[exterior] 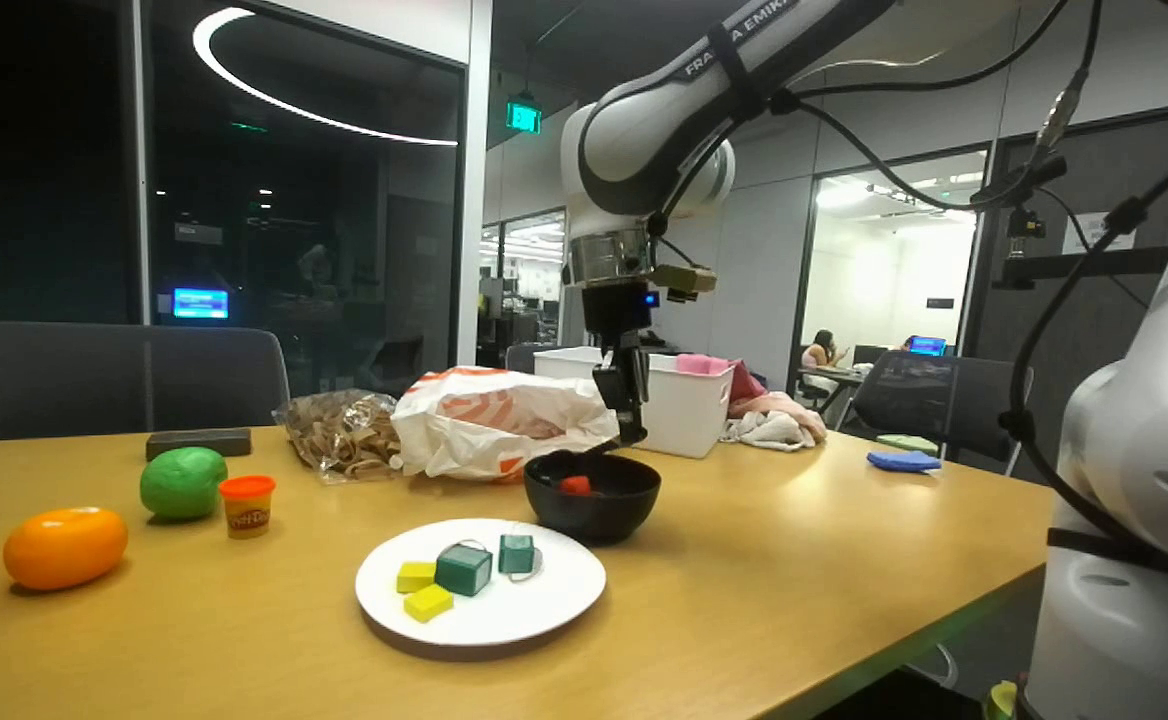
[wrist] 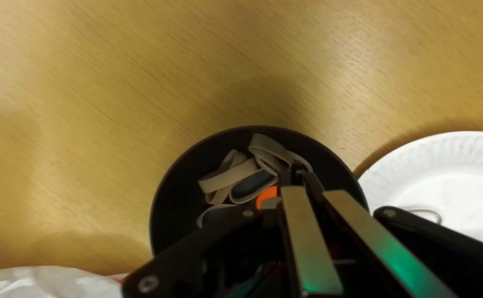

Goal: Use the black spoon to stir in the black bowl

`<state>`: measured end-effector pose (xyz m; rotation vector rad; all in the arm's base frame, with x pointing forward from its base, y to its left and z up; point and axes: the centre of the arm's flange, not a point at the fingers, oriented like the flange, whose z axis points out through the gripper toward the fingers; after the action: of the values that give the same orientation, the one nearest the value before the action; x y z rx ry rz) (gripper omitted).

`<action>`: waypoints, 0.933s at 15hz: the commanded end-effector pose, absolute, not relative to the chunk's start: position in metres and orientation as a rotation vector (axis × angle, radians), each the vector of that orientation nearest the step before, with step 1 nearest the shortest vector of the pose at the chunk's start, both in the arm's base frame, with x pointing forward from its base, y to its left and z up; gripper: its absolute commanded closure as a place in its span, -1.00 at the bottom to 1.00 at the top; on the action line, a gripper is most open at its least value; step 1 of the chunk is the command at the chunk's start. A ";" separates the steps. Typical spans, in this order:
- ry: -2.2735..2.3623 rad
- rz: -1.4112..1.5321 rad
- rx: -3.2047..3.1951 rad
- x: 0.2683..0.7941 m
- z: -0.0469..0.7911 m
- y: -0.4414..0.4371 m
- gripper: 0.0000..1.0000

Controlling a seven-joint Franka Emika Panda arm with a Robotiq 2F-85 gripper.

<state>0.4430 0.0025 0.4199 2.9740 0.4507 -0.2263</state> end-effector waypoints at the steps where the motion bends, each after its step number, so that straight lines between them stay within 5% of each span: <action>1: 0.361 -0.141 2.801 0.432 0.445 0.011 0.81; 14: 0.216 -0.320 2.535 0.423 0.429 0.015 0.81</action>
<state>0.4204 0.0181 0.4370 2.5699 0.2289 -0.2781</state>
